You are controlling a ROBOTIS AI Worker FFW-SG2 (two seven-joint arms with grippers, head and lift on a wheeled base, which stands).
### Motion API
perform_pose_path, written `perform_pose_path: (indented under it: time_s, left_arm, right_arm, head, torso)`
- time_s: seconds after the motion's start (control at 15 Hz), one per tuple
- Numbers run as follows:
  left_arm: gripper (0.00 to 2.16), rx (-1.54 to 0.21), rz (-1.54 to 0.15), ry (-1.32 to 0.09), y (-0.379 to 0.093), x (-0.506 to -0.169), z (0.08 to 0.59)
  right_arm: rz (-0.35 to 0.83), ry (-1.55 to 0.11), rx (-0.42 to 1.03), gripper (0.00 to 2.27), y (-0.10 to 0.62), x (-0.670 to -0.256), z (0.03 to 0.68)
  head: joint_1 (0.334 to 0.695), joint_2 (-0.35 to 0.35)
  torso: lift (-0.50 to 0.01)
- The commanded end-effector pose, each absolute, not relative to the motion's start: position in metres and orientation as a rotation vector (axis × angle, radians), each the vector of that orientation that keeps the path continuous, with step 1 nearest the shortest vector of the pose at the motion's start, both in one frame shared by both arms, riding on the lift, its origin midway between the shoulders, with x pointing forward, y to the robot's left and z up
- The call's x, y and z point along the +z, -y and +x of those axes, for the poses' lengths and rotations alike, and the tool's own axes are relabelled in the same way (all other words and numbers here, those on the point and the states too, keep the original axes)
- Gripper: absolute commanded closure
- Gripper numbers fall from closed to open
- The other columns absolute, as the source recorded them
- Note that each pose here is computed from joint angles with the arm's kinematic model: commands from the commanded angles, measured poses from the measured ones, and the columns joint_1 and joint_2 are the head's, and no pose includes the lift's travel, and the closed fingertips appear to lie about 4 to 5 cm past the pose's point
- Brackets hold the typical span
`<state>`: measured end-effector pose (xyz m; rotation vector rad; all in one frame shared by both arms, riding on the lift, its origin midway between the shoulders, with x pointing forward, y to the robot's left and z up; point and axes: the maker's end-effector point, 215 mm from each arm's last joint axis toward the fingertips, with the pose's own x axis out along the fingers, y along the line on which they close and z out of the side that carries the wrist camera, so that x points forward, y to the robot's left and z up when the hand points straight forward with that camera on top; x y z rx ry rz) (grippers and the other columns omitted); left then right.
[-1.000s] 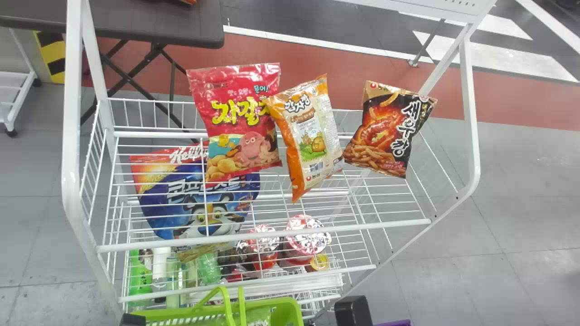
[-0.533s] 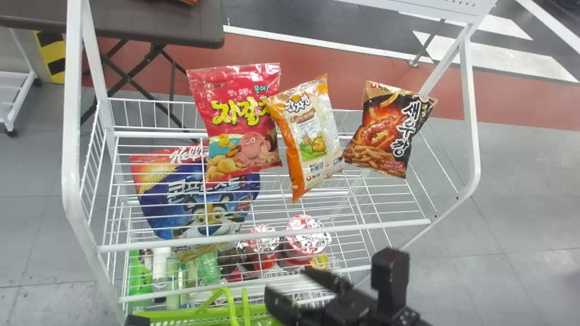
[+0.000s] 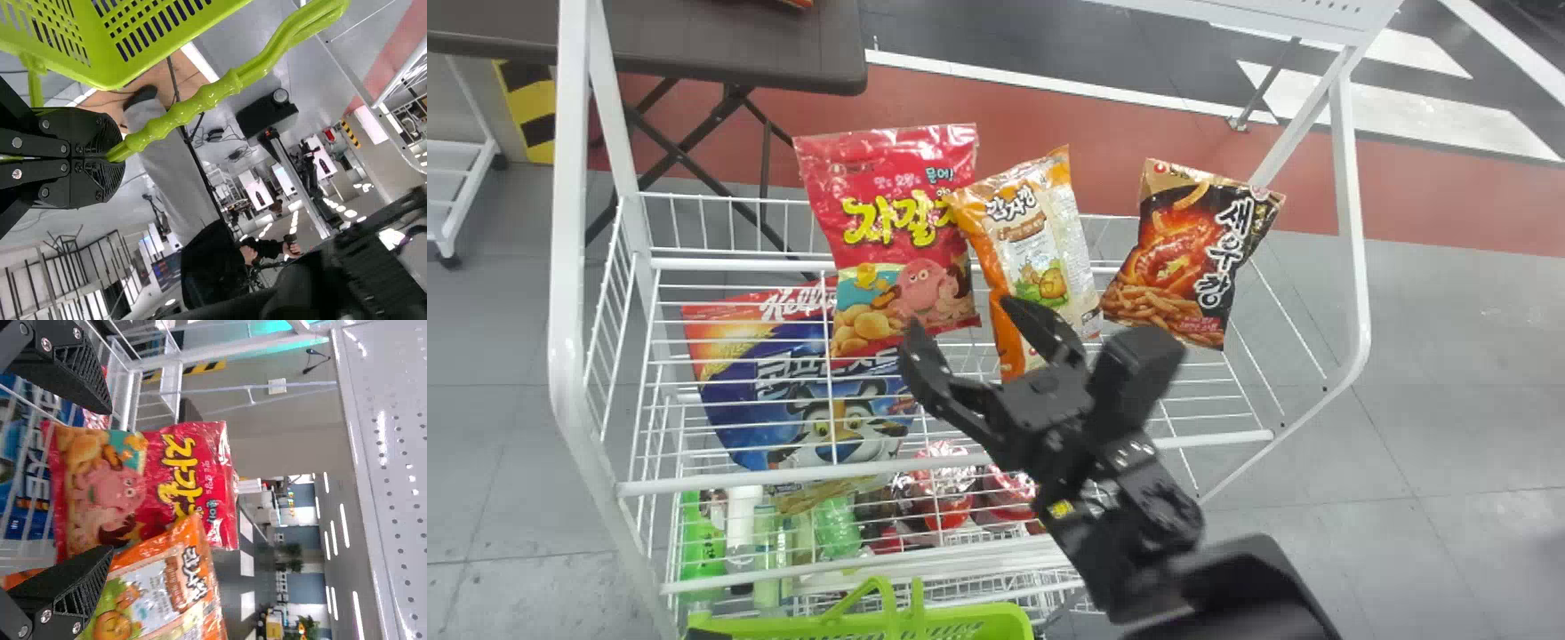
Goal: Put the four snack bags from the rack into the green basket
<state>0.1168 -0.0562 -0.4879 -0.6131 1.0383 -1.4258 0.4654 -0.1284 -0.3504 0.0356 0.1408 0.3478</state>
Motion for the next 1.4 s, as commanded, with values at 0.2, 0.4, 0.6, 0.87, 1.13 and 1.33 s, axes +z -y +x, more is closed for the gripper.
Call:
perform_pose_path:
  time_s: [0.2, 0.4, 0.6, 0.87, 1.13, 1.33]
  left_arm:
    - [2.13, -1.424, -0.607, -1.035, 0.051, -0.489, 0.122]
    - [2.13, -1.422, -0.607, -1.029, 0.049, -0.488, 0.127]
    - [2.13, -1.419, -0.609, -1.030, 0.048, -0.488, 0.128]
    - [2.13, -1.413, -0.606, -1.028, 0.048, -0.489, 0.132]
    - [2.13, -1.409, -0.603, -1.027, 0.048, -0.489, 0.133]
    - [2.13, -1.409, -0.602, -1.028, 0.049, -0.490, 0.134]
  right_arm:
    - [0.034, -0.176, 0.357, 0.13, 0.103, -0.378, 0.520]
    - [0.021, -0.197, 0.358, 0.13, 0.096, -0.390, 0.543]
    - [0.014, -0.211, 0.351, 0.25, 0.098, -0.397, 0.558]
    - [-0.015, -0.225, 0.363, 1.96, 0.099, -0.399, 0.569]
    - [-0.008, -0.203, 0.406, 2.07, 0.091, -0.394, 0.565]
    - [0.001, -0.181, 0.416, 2.07, 0.087, -0.390, 0.557]
  head:
    - [0.695, -0.316]
    - [0.695, -0.270]
    - [0.695, -0.252]
    - [0.695, -0.242]
    - [0.695, -0.232]
    - [0.695, -0.226]
  torso:
    - [-0.006]
    - [-0.006]
    - [-0.006]
    - [-0.006]
    - [-0.006]
    - [-0.006]
